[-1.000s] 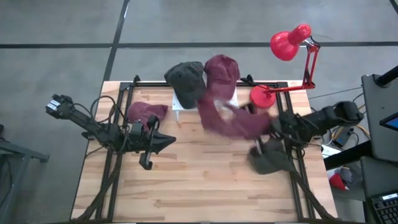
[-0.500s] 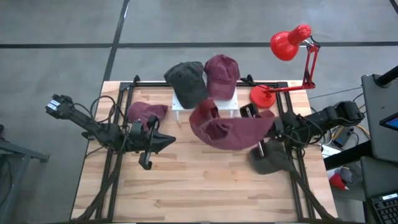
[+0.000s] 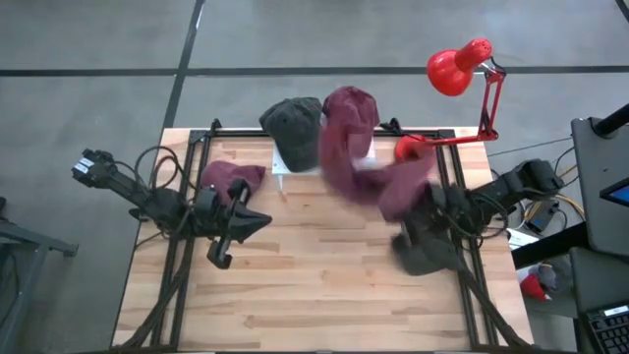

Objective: Pick & Place hat
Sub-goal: Stack the bottom red cap on top of the red cap on the shelf

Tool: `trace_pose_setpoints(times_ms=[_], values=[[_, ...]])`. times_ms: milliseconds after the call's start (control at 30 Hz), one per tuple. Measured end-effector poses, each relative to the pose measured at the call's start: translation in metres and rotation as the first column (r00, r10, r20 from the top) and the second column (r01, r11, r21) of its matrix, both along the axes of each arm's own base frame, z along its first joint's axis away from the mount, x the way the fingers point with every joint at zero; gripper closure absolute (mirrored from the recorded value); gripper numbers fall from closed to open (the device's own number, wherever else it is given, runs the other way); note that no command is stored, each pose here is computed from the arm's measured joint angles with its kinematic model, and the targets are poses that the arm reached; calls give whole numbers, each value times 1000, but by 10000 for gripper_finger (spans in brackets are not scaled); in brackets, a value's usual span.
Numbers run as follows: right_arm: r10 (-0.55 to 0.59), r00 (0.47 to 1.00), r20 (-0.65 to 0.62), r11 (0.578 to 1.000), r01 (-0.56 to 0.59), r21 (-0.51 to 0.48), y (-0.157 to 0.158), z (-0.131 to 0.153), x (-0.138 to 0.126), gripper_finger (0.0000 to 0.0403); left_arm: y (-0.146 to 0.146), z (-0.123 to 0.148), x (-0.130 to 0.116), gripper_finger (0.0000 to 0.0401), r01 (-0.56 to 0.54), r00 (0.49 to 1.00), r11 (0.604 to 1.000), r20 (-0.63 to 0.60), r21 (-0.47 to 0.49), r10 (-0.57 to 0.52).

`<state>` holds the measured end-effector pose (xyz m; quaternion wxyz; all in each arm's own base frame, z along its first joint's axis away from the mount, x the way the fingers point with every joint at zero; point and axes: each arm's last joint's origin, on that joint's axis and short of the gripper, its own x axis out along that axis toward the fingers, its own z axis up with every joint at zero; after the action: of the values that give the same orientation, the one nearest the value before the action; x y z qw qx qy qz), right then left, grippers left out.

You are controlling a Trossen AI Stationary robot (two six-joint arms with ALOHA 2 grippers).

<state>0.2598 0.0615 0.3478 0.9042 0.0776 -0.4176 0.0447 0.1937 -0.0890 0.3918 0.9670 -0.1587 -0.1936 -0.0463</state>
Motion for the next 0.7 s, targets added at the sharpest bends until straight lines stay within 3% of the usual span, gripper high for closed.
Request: trace_pose_setpoints(times_ms=[67, 133, 167, 200, 233, 300, 400, 467, 533, 600, 667, 700], values=[[-86, 996, -31, 987, 90, 136, -6, 1, 4, 392, 0, 2, 0, 396, -1, 1000, 1000, 2, 1, 1], [-119, 989, -91, 908, 145, 393, -12, -5, 8, 392, 0, 3, 0, 396, -1, 1000, 1000, -5, 5, 1], [-90, 992, -92, 851, 125, 511, -14, -8, 10, 392, 0, 2, 0, 396, -1, 1000, 1000, -10, 7, 1], [-40, 997, -69, 820, 72, 568, -16, -11, 12, 392, 0, 2, 0, 396, 1, 1000, 1000, -14, 6, -1], [37, 999, -36, 828, -10, 560, -17, -12, 15, 392, 0, 0, 1, 396, 4, 1000, 1000, -23, 5, -4], [142, 990, 17, 874, -134, 467, -13, -3, 21, 392, -1, -3, 1, 396, 10, 999, 1000, -42, -2, -10], [133, 990, 39, 945, -139, 296, -3, 13, 24, 392, -2, -6, 3, 396, 13, 998, 1000, -68, 5, -13], [166, 985, 49, 977, -171, 129, 2, 22, 26, 392, -2, -6, 3, 396, 14, 997, 1000, -70, 4, -13], [214, 975, 57, 972, -207, -109, 8, 31, 27, 392, -2, -6, 3, 396, 16, 997, 1000, -71, -1, -16], [158, 987, 26, 947, -144, -286, 15, 35, 28, 392, -2, -7, 3, 396, 19, 997, 1000, -75, -9, -20], [26, 997, -72, 967, -43, -250, 15, 36, 30, 392, -2, -7, 3, 396, 22, 997, 1000, -78, -14, -23], [23, 996, -91, 966, -46, -254, 16, 39, 31, 392, -2, -8, 3, 396, 23, 996, 1000, -82, -15, -24]])
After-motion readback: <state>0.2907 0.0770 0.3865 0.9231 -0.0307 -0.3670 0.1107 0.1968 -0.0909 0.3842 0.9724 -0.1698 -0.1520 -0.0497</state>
